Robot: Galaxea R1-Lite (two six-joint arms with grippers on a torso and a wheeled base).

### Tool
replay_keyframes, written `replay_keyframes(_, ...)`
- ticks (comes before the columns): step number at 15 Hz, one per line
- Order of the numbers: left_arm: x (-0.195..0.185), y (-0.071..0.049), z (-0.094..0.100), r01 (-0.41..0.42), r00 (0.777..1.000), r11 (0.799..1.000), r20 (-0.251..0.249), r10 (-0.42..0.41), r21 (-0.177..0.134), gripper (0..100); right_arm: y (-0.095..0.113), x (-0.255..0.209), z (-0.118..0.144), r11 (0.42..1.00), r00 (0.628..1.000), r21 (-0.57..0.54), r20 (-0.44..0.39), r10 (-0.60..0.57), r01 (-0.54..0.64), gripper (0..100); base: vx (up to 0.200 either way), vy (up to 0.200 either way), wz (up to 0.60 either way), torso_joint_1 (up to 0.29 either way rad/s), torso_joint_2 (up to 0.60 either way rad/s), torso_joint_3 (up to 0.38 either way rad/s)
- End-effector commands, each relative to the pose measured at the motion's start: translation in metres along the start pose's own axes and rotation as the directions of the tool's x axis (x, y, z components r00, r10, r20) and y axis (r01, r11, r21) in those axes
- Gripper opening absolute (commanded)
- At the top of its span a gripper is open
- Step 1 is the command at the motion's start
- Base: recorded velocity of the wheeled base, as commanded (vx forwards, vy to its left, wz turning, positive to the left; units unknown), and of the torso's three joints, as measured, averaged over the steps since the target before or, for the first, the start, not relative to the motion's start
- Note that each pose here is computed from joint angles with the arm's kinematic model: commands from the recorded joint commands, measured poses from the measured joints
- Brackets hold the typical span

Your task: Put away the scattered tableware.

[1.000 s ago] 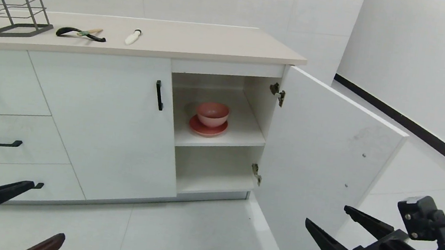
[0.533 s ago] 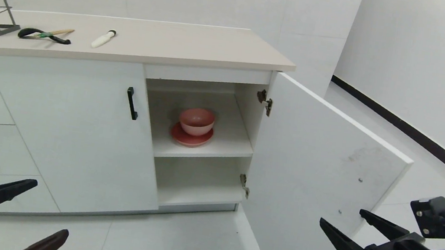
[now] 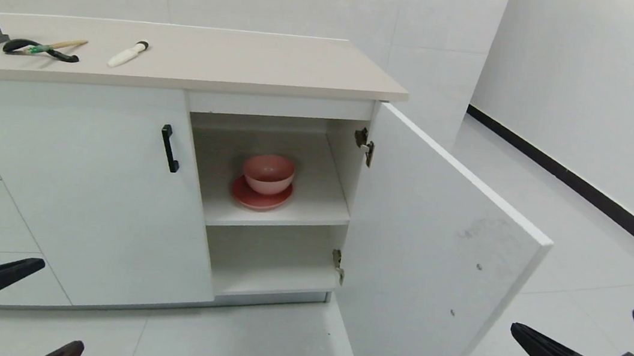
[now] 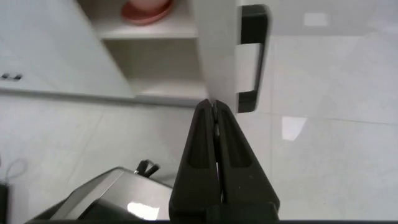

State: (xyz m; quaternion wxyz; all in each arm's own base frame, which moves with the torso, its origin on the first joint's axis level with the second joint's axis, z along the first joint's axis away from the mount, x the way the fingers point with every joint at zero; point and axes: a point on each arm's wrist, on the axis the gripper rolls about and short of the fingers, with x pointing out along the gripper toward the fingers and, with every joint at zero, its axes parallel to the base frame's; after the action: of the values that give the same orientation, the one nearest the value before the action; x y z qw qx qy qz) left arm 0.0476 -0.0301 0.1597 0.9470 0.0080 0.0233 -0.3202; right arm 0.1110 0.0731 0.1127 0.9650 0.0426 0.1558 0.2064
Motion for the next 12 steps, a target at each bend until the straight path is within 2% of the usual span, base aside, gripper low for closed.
replay_keyframes(1,-0.001,0.000,0.000,0.005,1.000,1.000,0.002,-0.005,0.001,100,0.000,-0.005,0.002,1.000,1.000,0.004,0.025,0.006,-0.006,0,-0.200,0.000,0.00,-0.002,-0.01,0.002)
replay_keyframes(5,0.000,0.000,0.001,0.003,1.000,1.000,0.002,-0.003,0.001,100,-0.001,-0.004,0.003,1.000,1.000,-0.001,0.025,0.003,-0.003,0,-0.200,0.000,0.00,-0.001,0.00,0.002)
replay_keyframes(7,-0.001,0.000,0.000,0.006,1.000,1.000,0.007,-0.006,0.005,100,-0.009,0.004,0.011,0.998,0.997,0.006,0.046,-0.069,0.069,0,-0.200,0.000,0.00,0.002,0.00,0.000)
replay_keyframes(10,0.001,0.000,0.001,0.002,1.000,1.000,-0.002,-0.002,0.001,100,-0.017,0.024,0.028,0.994,0.992,0.000,0.064,-0.113,0.113,0,0.000,0.000,0.00,0.000,0.00,0.000)
replay_keyframes(12,0.000,0.000,0.001,-0.003,1.000,1.000,0.001,0.003,0.002,100,-0.024,0.042,0.038,0.990,0.988,-0.011,0.066,-0.139,0.140,0,0.200,-0.200,0.00,0.002,0.00,0.005)
